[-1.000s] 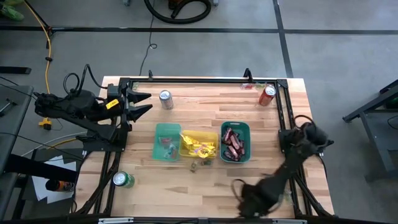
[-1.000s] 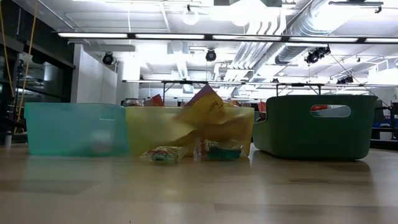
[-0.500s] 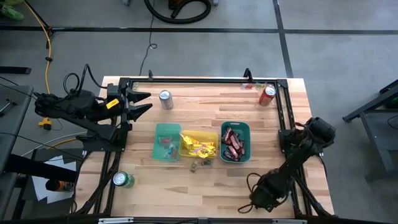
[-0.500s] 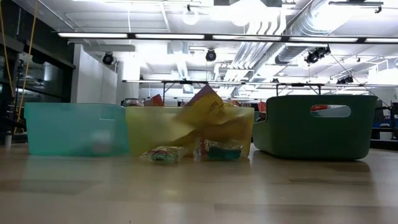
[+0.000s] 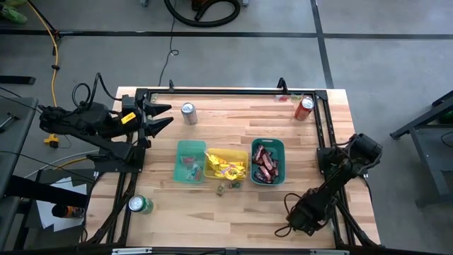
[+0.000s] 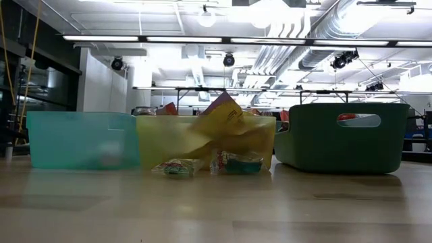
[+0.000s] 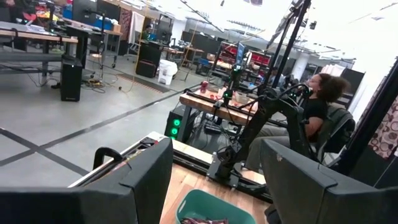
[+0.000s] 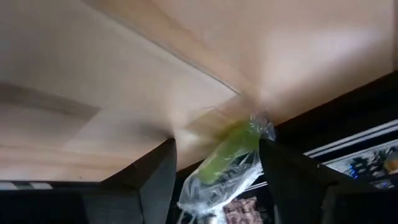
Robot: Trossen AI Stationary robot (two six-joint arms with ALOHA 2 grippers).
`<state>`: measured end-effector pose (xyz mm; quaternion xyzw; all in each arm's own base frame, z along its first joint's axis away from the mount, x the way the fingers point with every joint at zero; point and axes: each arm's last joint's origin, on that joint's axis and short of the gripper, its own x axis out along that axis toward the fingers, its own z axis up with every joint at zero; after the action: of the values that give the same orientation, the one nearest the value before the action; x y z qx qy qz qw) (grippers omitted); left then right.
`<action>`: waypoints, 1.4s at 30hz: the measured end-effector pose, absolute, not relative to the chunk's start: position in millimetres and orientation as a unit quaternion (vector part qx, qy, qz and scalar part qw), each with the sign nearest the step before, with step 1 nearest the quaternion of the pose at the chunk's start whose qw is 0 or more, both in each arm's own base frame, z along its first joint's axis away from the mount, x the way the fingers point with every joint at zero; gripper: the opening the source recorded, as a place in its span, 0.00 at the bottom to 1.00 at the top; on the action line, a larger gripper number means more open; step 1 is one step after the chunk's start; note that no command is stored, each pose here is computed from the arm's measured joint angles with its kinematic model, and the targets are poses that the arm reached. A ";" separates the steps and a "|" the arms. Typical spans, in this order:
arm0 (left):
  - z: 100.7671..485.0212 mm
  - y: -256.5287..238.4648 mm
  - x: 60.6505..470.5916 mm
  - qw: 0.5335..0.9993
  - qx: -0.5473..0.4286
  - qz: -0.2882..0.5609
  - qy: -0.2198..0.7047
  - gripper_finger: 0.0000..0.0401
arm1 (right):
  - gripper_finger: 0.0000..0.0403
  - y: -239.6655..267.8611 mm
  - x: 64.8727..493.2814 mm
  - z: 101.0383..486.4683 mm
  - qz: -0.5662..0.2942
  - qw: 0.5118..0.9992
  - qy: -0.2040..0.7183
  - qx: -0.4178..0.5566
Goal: Sort candy
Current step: Put the green gummy into the green bin
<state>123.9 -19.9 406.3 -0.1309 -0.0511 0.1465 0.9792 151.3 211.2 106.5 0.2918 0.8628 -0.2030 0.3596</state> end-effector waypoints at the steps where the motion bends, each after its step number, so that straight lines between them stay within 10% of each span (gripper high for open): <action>1: 406.3 -19.9 123.9 0.979 -0.131 0.147 -0.051 0.57 | 0.52 211.7 150.2 106.0 -0.197 0.361 0.865 0.289; 9: 404.6 -19.6 124.0 0.979 -0.127 0.154 -0.044 0.57 | 0.05 222.7 161.6 116.2 -0.163 0.417 0.848 0.284; 18: 398.7 -19.4 124.1 0.979 -0.127 0.161 -0.018 0.57 | 0.02 238.6 257.7 196.2 0.013 0.695 0.673 0.251; 25: 399.2 -19.4 124.1 0.977 -0.140 0.161 -0.023 0.57 | 0.04 182.9 345.2 263.5 -0.014 0.883 0.434 0.177; 42: 399.4 -19.4 124.1 0.975 -0.154 0.160 -0.026 0.57 | 0.17 57.2 459.9 243.2 -0.082 0.947 0.137 0.279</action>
<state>124.1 -19.4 399.4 -0.1537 -0.0258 0.1601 0.9747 459.9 57.2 243.2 0.2790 0.1372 -0.0818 0.9469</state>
